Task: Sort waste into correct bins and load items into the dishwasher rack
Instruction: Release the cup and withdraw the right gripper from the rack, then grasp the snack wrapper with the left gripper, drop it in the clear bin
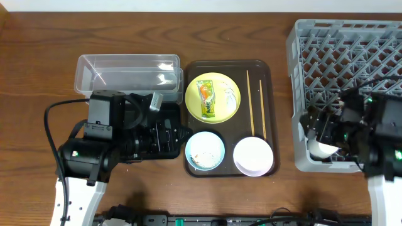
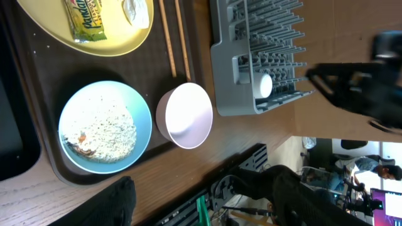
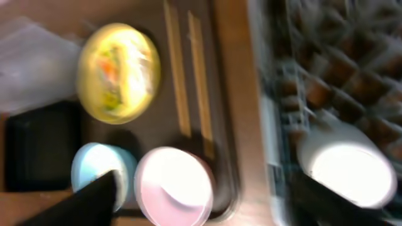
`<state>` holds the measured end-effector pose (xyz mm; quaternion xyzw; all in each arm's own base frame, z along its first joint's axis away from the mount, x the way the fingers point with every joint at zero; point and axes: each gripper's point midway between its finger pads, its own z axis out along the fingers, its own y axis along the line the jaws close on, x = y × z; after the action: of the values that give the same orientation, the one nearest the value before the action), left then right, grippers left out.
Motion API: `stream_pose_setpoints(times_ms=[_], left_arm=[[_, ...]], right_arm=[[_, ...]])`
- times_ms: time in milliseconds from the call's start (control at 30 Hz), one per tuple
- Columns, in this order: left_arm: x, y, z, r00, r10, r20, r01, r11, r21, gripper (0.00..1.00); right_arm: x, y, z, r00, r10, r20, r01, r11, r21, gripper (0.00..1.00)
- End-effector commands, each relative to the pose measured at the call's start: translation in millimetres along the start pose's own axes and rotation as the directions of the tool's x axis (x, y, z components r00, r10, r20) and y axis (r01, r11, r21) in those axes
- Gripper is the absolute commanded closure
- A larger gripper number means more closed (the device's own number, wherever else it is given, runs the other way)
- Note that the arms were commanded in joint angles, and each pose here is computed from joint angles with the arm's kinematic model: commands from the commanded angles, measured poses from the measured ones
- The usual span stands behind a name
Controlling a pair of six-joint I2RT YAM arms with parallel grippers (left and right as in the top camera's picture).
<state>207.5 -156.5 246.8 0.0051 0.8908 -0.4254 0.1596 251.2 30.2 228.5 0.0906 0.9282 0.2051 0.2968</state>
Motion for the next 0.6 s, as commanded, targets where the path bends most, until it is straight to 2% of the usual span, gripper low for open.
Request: stream_pose_setpoints(times_ms=[0,133,300,400,567], left_arm=[[-4,-2,-4,0.999,0.043,0.026,-0.042,0.999,-0.02,0.27],[-11,9,-6,0.998,0.023,0.061,-0.017,0.995,-0.094,0.28],[-26,0,-9,0.994,0.049,0.101,-0.032,0.985,-0.168,0.28],[-35,-15,-4,0.992,0.088,0.088,-0.07,0.98,-0.188,0.28],[-44,-14,24,0.989,0.145,0.035,-0.125,0.934,-0.335,0.28]], right_arm=[[0,51,-24,0.99,-0.121,0.069,0.134,0.963,-0.232,0.01],[2,66,-38,0.983,-0.143,0.116,0.171,0.943,-0.287,0.01],[7,65,-38,0.989,-0.116,0.089,0.137,0.948,-0.289,0.01],[11,63,-35,0.993,-0.099,0.059,0.112,0.951,-0.288,0.01],[14,62,-34,0.995,-0.092,0.041,0.1,0.953,-0.286,0.01]])
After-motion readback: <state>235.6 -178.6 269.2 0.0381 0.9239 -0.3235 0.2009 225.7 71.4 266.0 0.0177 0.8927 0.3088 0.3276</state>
